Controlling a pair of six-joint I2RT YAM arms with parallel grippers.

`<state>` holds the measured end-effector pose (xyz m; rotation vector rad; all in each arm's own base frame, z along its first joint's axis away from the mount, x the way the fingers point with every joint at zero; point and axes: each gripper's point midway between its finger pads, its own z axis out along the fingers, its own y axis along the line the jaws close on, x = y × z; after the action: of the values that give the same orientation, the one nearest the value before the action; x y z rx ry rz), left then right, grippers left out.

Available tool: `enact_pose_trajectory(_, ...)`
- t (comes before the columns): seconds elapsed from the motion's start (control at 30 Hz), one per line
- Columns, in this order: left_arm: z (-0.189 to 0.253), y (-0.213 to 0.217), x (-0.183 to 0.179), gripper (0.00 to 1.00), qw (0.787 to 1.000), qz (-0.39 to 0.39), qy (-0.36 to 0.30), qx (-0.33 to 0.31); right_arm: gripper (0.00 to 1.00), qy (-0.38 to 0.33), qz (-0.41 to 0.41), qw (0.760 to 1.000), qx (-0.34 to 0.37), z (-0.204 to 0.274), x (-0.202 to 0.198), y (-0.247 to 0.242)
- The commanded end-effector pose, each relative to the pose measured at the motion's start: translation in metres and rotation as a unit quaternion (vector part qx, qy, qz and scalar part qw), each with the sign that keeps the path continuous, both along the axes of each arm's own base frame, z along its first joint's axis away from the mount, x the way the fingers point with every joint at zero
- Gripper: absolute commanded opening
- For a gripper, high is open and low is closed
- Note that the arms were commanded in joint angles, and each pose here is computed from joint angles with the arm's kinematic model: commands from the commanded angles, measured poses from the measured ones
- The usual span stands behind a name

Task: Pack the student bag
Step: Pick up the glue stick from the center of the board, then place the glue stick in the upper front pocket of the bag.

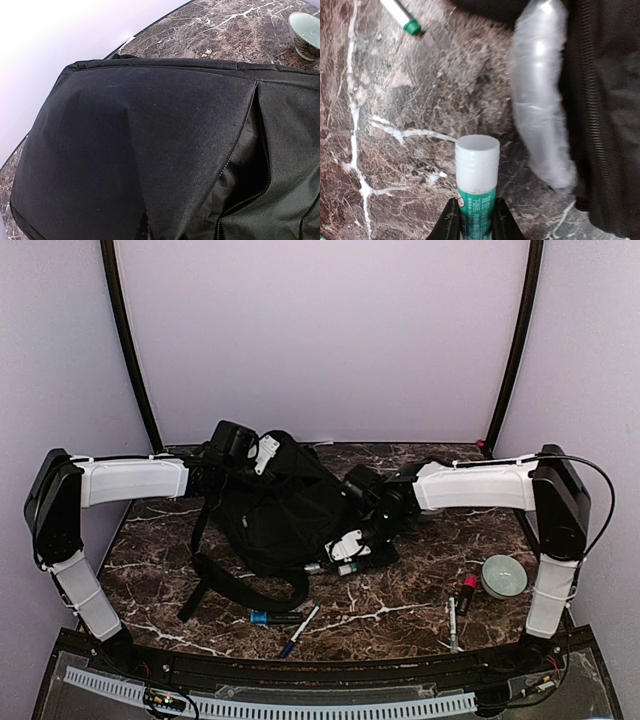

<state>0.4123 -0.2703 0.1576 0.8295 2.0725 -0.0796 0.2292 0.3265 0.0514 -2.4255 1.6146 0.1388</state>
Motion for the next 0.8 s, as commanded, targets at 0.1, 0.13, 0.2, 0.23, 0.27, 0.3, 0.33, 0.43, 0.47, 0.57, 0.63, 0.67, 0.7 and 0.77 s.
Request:
enact_pose_trajectory(0.1, 0.052, -0.025, -0.014, 0.0, 0.995, -0.053, -0.028, -0.085, 0.11, -0.051, -0.029, 0.99, 0.13, 0.092, 0.031, 0.051)
enact_pose_trajectory(0.13, 0.053, -0.025, -0.014, 0.0, 0.995, -0.053, -0.028, -0.086, 0.11, -0.064, -0.034, 0.986, 0.147, 0.098, 0.038, 0.059)
enact_pose_trajectory(0.2, 0.054, -0.025, -0.014, 0.0, 0.994, -0.052, -0.028, -0.087, 0.11, -0.101, -0.053, 0.976, 0.187, 0.108, 0.06, 0.078)
enact_pose_trajectory(0.23, 0.055, -0.025, -0.015, 0.0, 0.994, -0.052, -0.029, -0.089, 0.11, -0.117, -0.066, 0.97, 0.204, 0.111, 0.071, 0.085)
enact_pose_trajectory(0.27, 0.056, -0.025, -0.015, 0.0, 0.994, -0.052, -0.03, -0.091, 0.11, -0.129, -0.076, 0.965, 0.215, 0.11, 0.081, 0.093)
enact_pose_trajectory(0.3, 0.059, -0.025, -0.015, 0.0, 0.994, -0.053, -0.031, -0.095, 0.11, -0.139, -0.083, 0.961, 0.224, 0.11, 0.089, 0.1)
enact_pose_trajectory(0.33, 0.06, -0.025, -0.016, 0.0, 0.993, -0.053, -0.031, -0.098, 0.11, -0.149, -0.091, 0.957, 0.232, 0.111, 0.098, 0.107)
enact_pose_trajectory(0.43, 0.063, -0.026, -0.018, 0.0, 0.992, -0.057, -0.03, -0.108, 0.11, -0.174, -0.113, 0.945, 0.254, 0.113, 0.121, 0.125)
enact_pose_trajectory(0.47, 0.065, -0.026, -0.018, 0.0, 0.992, -0.059, -0.029, -0.112, 0.11, -0.181, -0.118, 0.942, 0.258, 0.114, 0.127, 0.13)
enact_pose_trajectory(0.57, 0.07, -0.027, -0.02, 0.0, 0.989, -0.066, -0.024, -0.129, 0.11, -0.207, -0.127, 0.933, 0.266, 0.114, 0.142, 0.139)
enact_pose_trajectory(0.63, 0.073, -0.023, -0.017, 0.0, 0.987, -0.066, -0.02, -0.146, 0.11, -0.238, -0.13, 0.926, 0.263, 0.109, 0.151, 0.142)
enact_pose_trajectory(0.67, 0.076, -0.021, -0.016, 0.0, 0.985, -0.07, -0.014, -0.158, 0.12, -0.252, -0.132, 0.921, 0.265, 0.108, 0.156, 0.144)
enact_pose_trajectory(0.7, 0.078, -0.02, -0.016, 0.0, 0.982, -0.076, -0.008, -0.171, 0.12, -0.276, -0.141, 0.913, 0.264, 0.108, 0.163, 0.143)
enact_pose_trajectory(0.77, 0.082, -0.021, -0.016, 0.0, 0.976, -0.092, 0.006, -0.199, 0.12, -0.315, -0.157, 0.894, 0.276, 0.113, 0.177, 0.145)
